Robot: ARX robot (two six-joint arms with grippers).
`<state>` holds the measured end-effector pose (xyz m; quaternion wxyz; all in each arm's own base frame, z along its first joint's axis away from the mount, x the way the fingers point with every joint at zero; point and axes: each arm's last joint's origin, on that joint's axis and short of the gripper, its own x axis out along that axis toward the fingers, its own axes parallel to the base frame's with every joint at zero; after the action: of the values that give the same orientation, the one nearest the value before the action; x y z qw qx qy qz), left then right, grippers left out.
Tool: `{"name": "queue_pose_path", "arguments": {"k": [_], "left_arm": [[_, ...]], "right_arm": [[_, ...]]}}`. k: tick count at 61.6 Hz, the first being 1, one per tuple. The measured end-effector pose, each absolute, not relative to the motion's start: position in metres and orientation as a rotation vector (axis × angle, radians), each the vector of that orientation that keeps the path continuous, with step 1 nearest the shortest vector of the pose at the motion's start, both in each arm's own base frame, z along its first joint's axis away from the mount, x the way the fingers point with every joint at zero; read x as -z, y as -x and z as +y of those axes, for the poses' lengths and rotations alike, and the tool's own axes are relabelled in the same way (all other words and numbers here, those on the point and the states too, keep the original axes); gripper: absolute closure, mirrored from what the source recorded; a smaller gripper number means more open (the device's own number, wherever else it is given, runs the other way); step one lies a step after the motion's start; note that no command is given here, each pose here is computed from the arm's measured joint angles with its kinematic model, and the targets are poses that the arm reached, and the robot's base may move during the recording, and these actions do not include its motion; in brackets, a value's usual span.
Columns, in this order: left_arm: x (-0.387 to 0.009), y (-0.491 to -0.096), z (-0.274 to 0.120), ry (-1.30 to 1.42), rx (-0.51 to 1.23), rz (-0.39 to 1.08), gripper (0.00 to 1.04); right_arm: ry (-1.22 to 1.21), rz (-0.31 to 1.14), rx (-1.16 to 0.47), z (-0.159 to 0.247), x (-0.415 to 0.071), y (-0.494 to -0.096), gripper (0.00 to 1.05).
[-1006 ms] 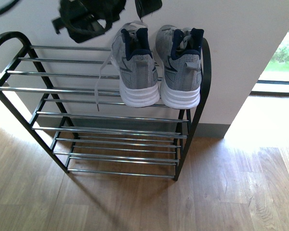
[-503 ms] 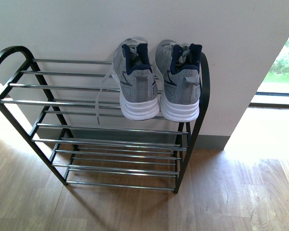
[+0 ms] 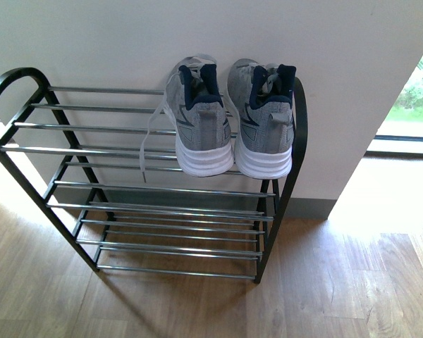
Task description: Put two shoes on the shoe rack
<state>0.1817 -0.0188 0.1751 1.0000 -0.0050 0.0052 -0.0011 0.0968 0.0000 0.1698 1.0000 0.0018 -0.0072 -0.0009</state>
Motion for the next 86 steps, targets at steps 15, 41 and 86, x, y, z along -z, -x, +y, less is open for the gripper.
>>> {"name": "queue_pose_path", "arguments": {"k": [15,41,86], "left_arm": [[-0.162,-0.161,-0.008,0.01,0.026,0.02,1.04],[-0.167,-0.136,-0.001,0.01,0.004,0.0,1.04],[-0.171,-0.114,0.0,0.011,0.004,-0.014,1.04]], "right_arm": [[-0.004,-0.014,0.002,0.0,-0.17,-0.097,0.09],[-0.004,-0.014,0.002,0.0,-0.17,-0.097,0.09],[-0.004,-0.014,0.002,0.0,-0.17,-0.097,0.09]]}}
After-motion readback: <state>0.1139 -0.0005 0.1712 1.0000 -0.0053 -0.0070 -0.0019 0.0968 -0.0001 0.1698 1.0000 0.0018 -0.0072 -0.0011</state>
